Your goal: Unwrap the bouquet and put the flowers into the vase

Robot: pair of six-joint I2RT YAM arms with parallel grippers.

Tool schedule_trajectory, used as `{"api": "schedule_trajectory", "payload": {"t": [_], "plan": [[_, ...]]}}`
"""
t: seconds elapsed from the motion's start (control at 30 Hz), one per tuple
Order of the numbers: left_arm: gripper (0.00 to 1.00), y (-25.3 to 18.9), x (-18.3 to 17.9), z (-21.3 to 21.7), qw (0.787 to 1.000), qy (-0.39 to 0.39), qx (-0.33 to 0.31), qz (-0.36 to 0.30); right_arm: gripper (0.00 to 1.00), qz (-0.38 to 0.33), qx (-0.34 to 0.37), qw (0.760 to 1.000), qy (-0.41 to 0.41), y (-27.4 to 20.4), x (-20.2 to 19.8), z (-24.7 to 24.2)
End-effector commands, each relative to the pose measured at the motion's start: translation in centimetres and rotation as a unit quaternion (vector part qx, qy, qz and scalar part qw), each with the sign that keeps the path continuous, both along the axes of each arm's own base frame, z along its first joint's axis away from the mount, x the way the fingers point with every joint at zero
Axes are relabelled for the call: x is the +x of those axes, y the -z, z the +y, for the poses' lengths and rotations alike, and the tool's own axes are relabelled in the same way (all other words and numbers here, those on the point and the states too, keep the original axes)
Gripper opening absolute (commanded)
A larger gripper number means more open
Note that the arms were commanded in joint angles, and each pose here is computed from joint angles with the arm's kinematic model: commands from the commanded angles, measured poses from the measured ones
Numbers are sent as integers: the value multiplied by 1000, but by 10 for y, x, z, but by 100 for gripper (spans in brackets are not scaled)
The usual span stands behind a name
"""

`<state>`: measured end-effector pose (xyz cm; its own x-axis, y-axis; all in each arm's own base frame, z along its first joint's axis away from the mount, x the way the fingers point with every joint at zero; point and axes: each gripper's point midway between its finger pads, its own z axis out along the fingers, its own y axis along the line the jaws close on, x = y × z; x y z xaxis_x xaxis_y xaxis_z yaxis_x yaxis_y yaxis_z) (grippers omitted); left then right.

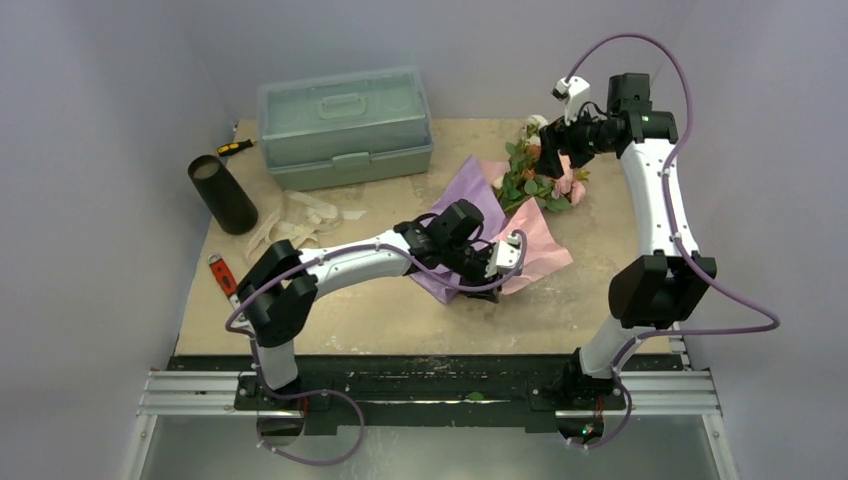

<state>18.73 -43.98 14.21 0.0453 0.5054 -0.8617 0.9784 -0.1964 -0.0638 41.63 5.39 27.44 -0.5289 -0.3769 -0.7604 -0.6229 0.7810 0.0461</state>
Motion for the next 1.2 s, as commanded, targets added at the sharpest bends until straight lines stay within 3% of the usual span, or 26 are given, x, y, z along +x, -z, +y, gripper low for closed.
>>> {"api": "schedule_trajectory", "payload": {"t": [0.0, 0.1, 0.17, 0.3, 0.43, 0.63, 0.83, 0.97, 1.17], "plan": [[41, -9, 10, -17, 999, 19, -15, -44, 84, 19, -43, 999, -22, 19, -17, -11], [59, -23, 12, -22, 999, 13, -22, -35, 84, 44, -67, 996, -41, 42, -25, -16], [66, -37, 11, -20, 999, 12, -36, -28, 84, 73, -77, 993, -44, 61, -33, -19], [70, -97, 3, -12, 994, 7, -110, -18, 83, 115, -73, 989, -51, 88, -38, -17], [72, -131, 23, 9, 985, -51, -163, -6, 83, 144, -52, 987, -49, 97, -39, -12], [68, -99, 103, 63, 972, -186, -144, 16, 81, 176, -11, 983, -59, 96, -44, 1], [56, -38, 127, 75, 973, -213, -85, -21, 75, 182, -38, 981, -62, 101, -58, -8], [53, -8, 121, 56, 979, -189, -55, -42, 75, 180, -52, 981, -48, 97, -73, -17], [52, 27, 76, 2, 992, -108, -28, -66, 80, 124, -69, 990, 18, 61, -61, -48]]}}
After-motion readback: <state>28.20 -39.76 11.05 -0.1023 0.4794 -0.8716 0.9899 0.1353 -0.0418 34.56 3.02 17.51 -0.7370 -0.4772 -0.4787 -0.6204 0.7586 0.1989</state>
